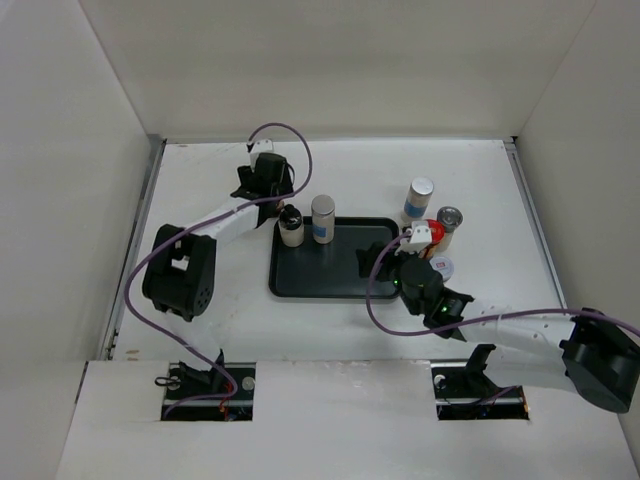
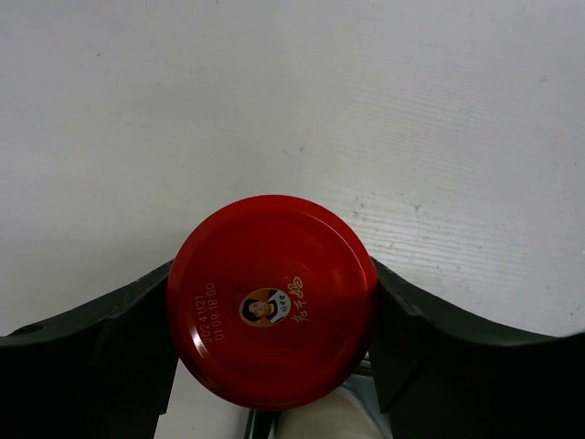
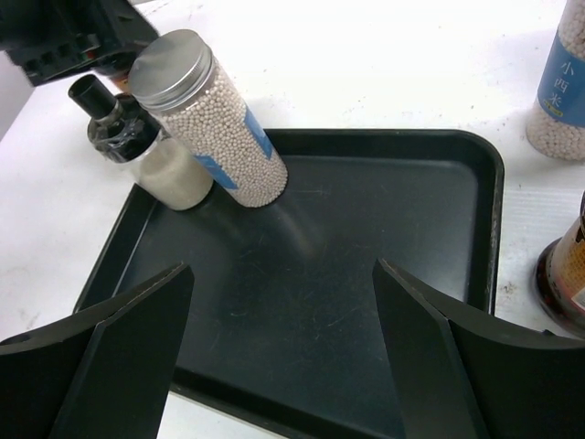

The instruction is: Organize the condiment bottles

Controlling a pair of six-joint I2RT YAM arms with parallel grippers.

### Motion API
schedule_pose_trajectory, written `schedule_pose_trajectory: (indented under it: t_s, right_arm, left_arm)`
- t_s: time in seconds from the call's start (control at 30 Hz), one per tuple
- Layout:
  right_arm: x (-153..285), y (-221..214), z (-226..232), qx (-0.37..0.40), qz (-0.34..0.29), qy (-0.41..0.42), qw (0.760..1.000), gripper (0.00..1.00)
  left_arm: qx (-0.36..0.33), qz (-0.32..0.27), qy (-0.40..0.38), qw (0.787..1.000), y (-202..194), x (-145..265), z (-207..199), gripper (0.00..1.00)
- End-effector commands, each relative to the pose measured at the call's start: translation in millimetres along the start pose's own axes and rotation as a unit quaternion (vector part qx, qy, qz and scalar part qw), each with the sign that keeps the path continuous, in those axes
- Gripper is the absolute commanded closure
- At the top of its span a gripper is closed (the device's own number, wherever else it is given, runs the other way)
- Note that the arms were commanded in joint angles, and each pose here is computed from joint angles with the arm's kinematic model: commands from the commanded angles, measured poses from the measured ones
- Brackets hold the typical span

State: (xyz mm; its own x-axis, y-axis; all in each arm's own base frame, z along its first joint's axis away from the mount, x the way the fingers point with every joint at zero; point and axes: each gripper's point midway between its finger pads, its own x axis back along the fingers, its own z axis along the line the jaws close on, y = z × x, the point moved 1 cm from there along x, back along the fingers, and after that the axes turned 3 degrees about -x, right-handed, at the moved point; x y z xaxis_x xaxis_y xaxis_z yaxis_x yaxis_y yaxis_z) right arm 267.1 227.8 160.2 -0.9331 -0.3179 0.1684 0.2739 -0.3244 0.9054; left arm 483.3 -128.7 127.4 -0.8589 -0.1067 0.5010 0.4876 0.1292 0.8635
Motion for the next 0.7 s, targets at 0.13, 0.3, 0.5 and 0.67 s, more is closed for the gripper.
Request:
schedule_pose_trajectory:
  t_s: [0.13, 0.3, 0.5, 0.67]
  right_arm:
    - [-3, 25, 21, -0.029, -0.032, 0.027, 0.999, 0.14]
    - [-2, 26, 20, -0.032, -0.033, 0.028, 0.999, 0.14]
    - [-1, 30, 19, -0.035, -0.037, 0.028, 0.998, 0.21]
    - [4, 37, 13, -0.045, -0.054, 0.022, 0.997, 0.52]
  left_arm:
    - [0.074, -0.163, 0.033, 0.983, 91, 109, 52, 0.66]
    - [0.085, -0.163, 0.034, 0.982, 53, 159, 76, 0.67]
    - [0.062, -0.125, -0.008, 0.990, 5, 196, 58, 0.67]
    - [0.058, -0.111, -0.077, 0.989, -19, 207, 13, 0.67]
